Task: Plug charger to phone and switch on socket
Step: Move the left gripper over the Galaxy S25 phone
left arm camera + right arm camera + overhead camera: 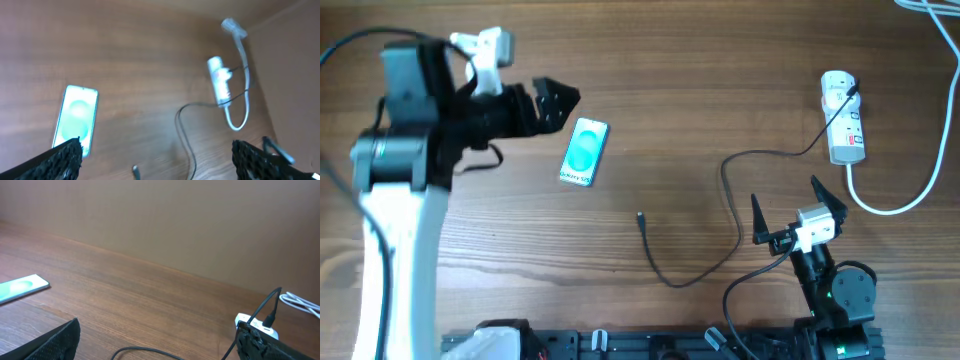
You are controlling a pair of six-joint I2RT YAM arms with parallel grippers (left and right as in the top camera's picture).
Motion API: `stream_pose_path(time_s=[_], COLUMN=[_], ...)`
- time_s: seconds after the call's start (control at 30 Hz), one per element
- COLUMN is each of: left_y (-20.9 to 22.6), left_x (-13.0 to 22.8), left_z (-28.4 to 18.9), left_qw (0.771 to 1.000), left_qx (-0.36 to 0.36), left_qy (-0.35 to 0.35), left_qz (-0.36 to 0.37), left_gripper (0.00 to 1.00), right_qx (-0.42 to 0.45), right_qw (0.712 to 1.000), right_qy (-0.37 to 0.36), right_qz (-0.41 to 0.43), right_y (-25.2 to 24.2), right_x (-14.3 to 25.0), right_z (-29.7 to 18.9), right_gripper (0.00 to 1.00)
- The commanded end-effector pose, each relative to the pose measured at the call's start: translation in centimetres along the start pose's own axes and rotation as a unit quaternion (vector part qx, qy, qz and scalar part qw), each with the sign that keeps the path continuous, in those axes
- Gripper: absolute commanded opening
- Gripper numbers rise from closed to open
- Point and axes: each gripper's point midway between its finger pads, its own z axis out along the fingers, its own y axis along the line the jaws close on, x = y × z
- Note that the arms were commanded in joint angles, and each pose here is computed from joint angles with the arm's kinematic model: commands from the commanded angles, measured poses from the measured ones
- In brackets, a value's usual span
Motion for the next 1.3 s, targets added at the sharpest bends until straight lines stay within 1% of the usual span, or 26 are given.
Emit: stream_pose_path(time_s=[0.0,0.07,0.17,0.2,0.23,0.27,0.37,0.43,0.53,0.63,0.7,0.73,0.77,0.83,0.87,1.03,1.27], left_y=[3.6,4.9,6.1,6.4,6.5,6.7,8.3,9.0,11.6,12.9,13.4,13.6,14.0,14.7,15.0,16.3,16.7], left_x=[1.0,1.2,1.7,1.6,1.6,1.8,3.0,4.4,6.8,8.3,8.9,9.5,10.0,10.7,11.0,12.3,12.3], left_z=[4.1,6.0,7.3,7.6,7.7,7.8,8.6,9.9,12.2,14.2,15.3,16.1,16.6,17.5,17.8,19.4,20.2], left_qw=[0.997,0.995,0.993,0.993,0.993,0.992,0.987,0.982,0.963,0.944,0.939,0.936,0.933,0.929,0.928,0.921,0.923], left_qx=[-0.024,-0.027,-0.033,-0.038,-0.038,-0.041,-0.08,-0.096,-0.199,-0.272,-0.29,-0.292,-0.295,-0.299,-0.3,-0.306,-0.304], left_qy=[0.066,0.085,0.102,0.1,0.101,0.103,0.123,0.147,0.162,0.176,0.183,0.19,0.197,0.209,0.213,0.233,0.229], left_qz=[-0.033,-0.046,-0.058,-0.056,-0.056,-0.058,-0.065,-0.068,-0.086,-0.057,-0.042,-0.049,-0.054,-0.057,-0.058,-0.06,-0.057], left_gripper=[1.0,1.0,1.0,0.67,0.22,0.04,0.04,0.04,0.04,0.05,0.17,0.21,0.3,0.63,0.72,0.81,0.84], right_qx=[0.003,0.003,0.003,0.003,0.003,0.003,0.003,0.003,0.003,0.003,0.003,0.003,0.003,0.003,0.003,0.003,0.003], right_qw=[1.0,1.0,1.0,1.0,1.0,1.0,1.0,1.0,1.0,1.0,1.0,1.0,1.0,1.0,1.0,1.0,1.0], right_qy=[-0.004,-0.004,-0.004,-0.004,-0.004,-0.004,-0.004,-0.004,-0.004,-0.004,-0.004,-0.004,-0.004,-0.004,-0.004,-0.004,-0.004], right_qz=[0.006,0.006,0.006,0.006,0.006,0.006,0.006,0.006,0.006,0.006,0.006,0.006,0.006,0.006,0.006,0.006,0.006], right_y=[-0.1,-0.1,-0.1,-0.1,-0.1,-0.1,-0.1,-0.1,-0.1,-0.1,-0.1,-0.1,-0.1,-0.1,-0.1,-0.1,-0.1], right_x=[-0.2,-0.2,-0.2,-0.2,-0.2,-0.2,-0.2,-0.2,-0.2,-0.2,-0.2,-0.2,-0.2,-0.2,-0.2,-0.2,-0.2], right_z=[0.0,0.0,0.0,0.0,0.0,0.0,0.0,0.0,0.0,0.0,0.0,0.0,0.0,0.0,0.0,0.0,0.0], right_gripper=[1.0,1.0,1.0,1.0,1.0,1.0,1.0,1.0,1.0,1.0,1.0,1.0,1.0,1.0,1.0,1.0,1.0])
